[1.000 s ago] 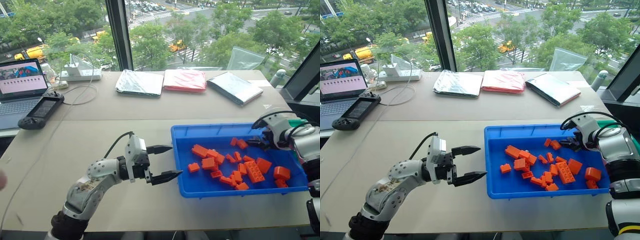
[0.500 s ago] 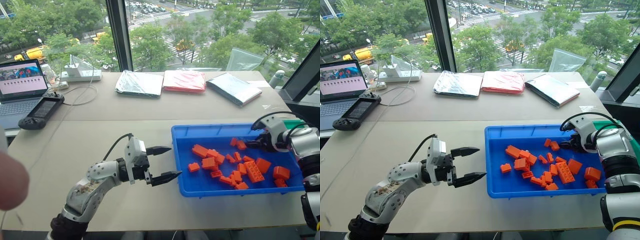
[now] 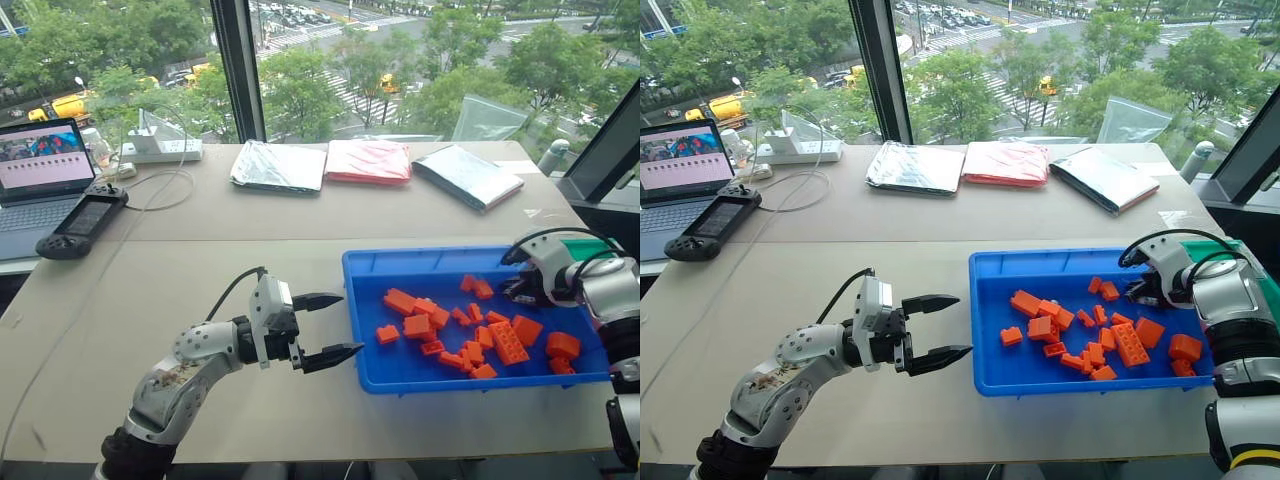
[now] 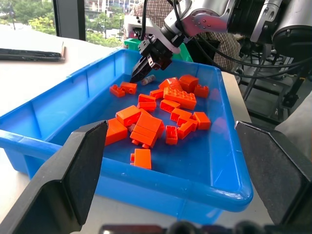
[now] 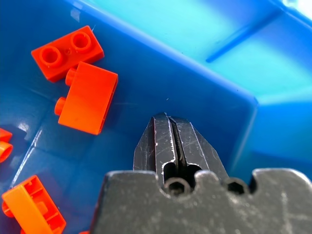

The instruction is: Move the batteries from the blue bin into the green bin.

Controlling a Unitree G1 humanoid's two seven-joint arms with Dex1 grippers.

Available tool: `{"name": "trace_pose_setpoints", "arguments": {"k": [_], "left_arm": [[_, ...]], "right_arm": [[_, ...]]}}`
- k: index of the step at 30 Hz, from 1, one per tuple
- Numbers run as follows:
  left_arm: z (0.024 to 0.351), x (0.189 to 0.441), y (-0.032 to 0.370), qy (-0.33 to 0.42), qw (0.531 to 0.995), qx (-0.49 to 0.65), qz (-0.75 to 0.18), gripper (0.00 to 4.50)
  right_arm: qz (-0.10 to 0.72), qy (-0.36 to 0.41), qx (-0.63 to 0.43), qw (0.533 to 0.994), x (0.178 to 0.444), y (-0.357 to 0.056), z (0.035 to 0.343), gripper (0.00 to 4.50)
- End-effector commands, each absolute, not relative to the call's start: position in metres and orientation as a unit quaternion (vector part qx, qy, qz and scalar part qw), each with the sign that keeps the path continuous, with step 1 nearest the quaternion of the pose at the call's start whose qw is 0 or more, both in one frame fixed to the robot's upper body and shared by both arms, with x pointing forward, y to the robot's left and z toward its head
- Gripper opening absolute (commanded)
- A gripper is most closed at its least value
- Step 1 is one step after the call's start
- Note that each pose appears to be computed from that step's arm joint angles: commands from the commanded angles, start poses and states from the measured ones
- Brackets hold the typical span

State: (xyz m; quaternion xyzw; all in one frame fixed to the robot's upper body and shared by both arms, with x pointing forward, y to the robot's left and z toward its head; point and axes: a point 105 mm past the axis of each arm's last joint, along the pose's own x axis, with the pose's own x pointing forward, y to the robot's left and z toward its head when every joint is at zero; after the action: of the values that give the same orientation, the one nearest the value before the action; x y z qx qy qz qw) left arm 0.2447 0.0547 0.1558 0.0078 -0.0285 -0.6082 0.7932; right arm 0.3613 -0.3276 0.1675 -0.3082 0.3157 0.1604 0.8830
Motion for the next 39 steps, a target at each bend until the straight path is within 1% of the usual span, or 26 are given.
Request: {"name": "trace_pose_setpoints", "arguments": {"k": [1,2,5,6,10,12,18,27,32,34,36,37,39], "left_arm": [[0.166,0.241,0.052,-0.056,0.785,0.013,-0.617,4.50],[0.166,0.241,0.052,-0.056,0.785,0.013,-0.617,4.50],[0.166,0.241,0.051,-0.057,0.784,0.012,-0.618,4.50],[0.166,0.241,0.051,-0.058,0.784,0.011,-0.618,4.50],[0.168,0.241,0.050,-0.060,0.785,0.011,-0.617,4.50],[0.168,0.241,0.050,-0.061,0.785,0.011,-0.616,4.50],[0.169,0.241,0.050,-0.062,0.788,0.010,-0.613,4.50],[0.169,0.242,0.050,-0.061,0.790,0.009,-0.610,4.50],[0.168,0.242,0.050,-0.061,0.790,0.011,-0.610,4.50],[0.167,0.242,0.050,-0.061,0.790,0.011,-0.610,4.50],[0.167,0.241,0.051,-0.061,0.790,0.011,-0.609,4.50],[0.166,0.241,0.051,-0.060,0.791,0.011,-0.609,4.50],[0.166,0.241,0.051,-0.061,0.791,0.010,-0.609,4.50]], "right_arm": [[0.184,0.293,-0.349,0.871,0.354,-0.324,0.193,0.59],[0.198,0.299,-0.361,0.861,0.350,-0.323,0.193,0.80],[0.226,0.326,-0.401,0.826,0.340,-0.327,0.187,1.72],[0.240,0.340,-0.408,0.813,0.335,-0.329,0.182,2.14],[0.266,0.378,-0.417,0.783,0.325,-0.340,0.168,2.14],[0.266,0.380,-0.419,0.781,0.327,-0.343,0.166,2.14],[0.270,0.396,-0.459,0.747,0.334,-0.350,0.154,2.14],[0.280,0.405,-0.484,0.723,0.350,-0.342,0.135,2.14],[0.275,0.436,-0.482,0.709,0.351,-0.348,0.121,2.14],[0.278,0.442,-0.472,0.710,0.350,-0.348,0.119,2.14],[0.285,0.448,-0.465,0.709,0.349,-0.347,0.117,1.63],[0.289,0.451,-0.463,0.706,0.348,-0.347,0.115,1.48],[0.293,0.454,-0.462,0.704,0.347,-0.347,0.114,0.80]]}}
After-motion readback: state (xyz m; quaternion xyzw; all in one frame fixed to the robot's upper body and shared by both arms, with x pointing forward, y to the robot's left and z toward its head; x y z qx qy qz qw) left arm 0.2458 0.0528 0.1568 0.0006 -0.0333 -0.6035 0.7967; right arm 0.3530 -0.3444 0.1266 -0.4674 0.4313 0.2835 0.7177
